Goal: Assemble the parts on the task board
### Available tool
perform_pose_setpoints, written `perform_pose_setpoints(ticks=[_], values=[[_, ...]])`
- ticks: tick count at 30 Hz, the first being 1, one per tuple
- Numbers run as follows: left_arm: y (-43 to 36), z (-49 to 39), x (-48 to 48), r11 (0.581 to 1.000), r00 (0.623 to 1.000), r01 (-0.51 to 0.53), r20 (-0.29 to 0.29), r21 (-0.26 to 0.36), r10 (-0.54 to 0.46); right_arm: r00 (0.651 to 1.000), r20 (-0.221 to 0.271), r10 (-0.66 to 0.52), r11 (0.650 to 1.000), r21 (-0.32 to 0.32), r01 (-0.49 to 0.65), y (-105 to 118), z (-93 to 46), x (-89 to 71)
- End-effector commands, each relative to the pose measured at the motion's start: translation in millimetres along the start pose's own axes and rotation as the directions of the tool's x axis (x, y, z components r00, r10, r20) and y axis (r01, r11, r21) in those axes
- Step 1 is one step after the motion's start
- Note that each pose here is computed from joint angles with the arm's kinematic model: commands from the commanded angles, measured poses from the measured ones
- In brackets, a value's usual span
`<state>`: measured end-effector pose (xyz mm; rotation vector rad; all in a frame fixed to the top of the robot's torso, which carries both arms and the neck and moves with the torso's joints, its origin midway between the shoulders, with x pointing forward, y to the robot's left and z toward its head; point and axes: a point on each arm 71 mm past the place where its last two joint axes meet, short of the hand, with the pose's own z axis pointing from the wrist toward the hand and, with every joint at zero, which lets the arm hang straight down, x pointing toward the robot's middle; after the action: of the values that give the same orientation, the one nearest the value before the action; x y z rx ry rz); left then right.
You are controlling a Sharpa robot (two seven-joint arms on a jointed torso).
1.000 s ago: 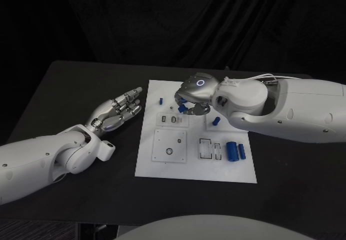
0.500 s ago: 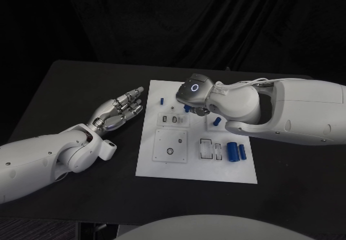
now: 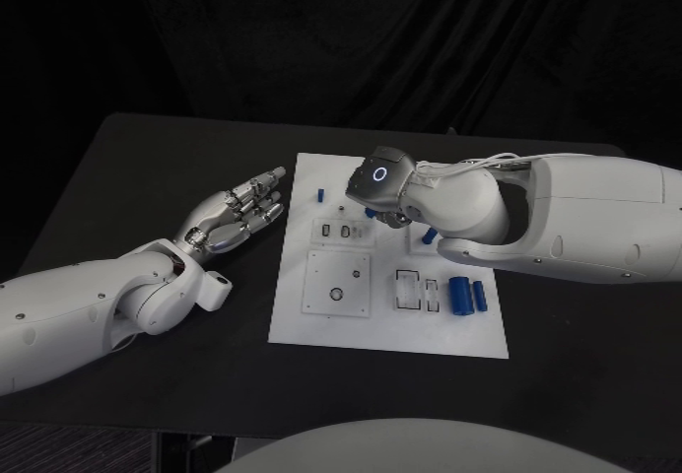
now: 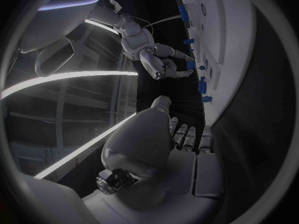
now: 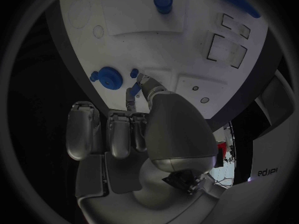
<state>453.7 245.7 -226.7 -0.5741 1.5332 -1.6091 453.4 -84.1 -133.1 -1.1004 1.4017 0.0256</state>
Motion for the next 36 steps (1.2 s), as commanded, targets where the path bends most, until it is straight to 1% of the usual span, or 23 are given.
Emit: perform_pose_setpoints(ticks=[1, 7, 16, 36], values=[[-9.2, -0.1, 1.8, 0.991, 1.0, 0.013, -0.011, 0.132, -0.012, 1.0, -0.01, 0.014, 1.0, -0.001, -0.014, 1, 1.2, 2.9], [-9.0, -0.1, 1.7, 0.991, 1.0, 0.014, -0.012, 0.13, -0.013, 0.998, -0.017, 0.055, 0.998, -0.022, -0.055, 4, 2.2, 5.8], [-8.9, 0.4, 2.3, 0.991, 1.0, 0.017, -0.015, 0.13, -0.015, 0.996, -0.003, 0.09, 0.995, -0.051, -0.09, 10, 3.5, 5.3], [-8.3, 1.3, 2.6, 0.992, 1.0, 0.018, -0.017, 0.129, -0.016, 0.996, -0.026, 0.087, 0.995, -0.054, -0.088, 12, 4.4, 6.6]])
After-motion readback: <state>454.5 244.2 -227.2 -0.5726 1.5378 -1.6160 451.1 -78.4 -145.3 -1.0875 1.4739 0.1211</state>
